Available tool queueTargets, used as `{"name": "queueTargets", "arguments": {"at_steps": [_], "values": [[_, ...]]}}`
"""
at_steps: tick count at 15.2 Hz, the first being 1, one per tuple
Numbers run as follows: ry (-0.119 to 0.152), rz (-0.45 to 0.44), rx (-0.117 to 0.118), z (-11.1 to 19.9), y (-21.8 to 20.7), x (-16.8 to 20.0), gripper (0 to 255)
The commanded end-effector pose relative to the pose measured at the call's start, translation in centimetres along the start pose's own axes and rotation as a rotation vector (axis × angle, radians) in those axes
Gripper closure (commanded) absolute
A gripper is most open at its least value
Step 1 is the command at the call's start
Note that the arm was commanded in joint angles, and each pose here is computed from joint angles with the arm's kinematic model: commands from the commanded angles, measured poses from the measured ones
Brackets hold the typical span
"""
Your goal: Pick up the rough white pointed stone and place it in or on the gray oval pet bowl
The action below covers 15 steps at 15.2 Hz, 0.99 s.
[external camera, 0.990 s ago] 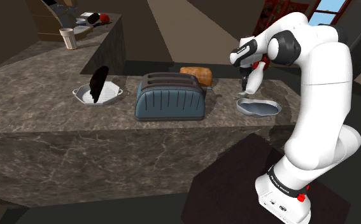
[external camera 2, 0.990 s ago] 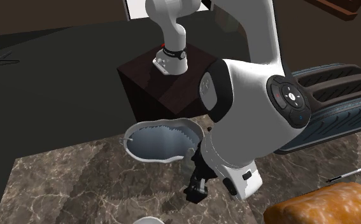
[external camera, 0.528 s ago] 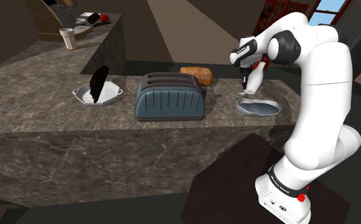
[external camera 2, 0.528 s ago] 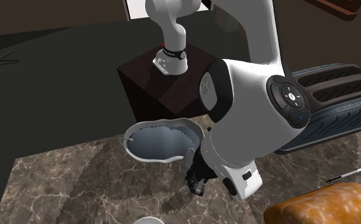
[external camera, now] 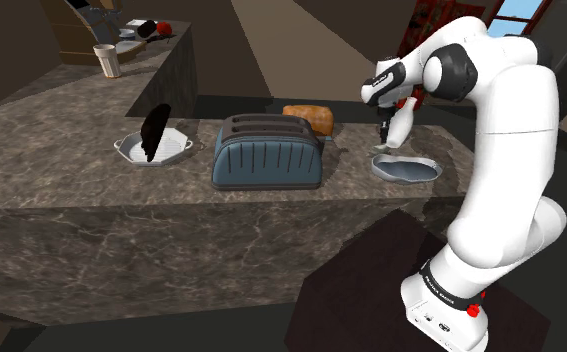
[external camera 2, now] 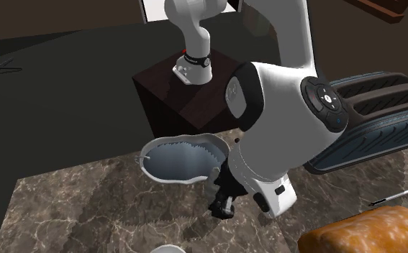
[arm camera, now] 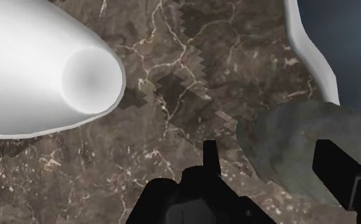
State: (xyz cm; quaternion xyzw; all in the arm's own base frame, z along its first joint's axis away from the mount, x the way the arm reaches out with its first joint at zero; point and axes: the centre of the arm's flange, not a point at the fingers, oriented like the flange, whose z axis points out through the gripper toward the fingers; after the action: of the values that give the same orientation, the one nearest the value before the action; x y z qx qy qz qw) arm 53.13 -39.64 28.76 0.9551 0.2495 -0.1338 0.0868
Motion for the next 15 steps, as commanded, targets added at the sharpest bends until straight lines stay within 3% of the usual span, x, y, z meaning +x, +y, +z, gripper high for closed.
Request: {"name": "queueTargets", "arguments": {"at_steps": [1,5,6,15], "values": [[0.012,-0.056,-0.129,-0.7,-3.7,-0.1,0],[0.03,-0.193,-0.44,-0.3,-13.3,-1.4,0],[0.034,-0.221,-0.504,0.1,-15.3,-1.8,0],[0.034,-0.221,-0.504,3.6,-13.4,-1.5,0]]}}
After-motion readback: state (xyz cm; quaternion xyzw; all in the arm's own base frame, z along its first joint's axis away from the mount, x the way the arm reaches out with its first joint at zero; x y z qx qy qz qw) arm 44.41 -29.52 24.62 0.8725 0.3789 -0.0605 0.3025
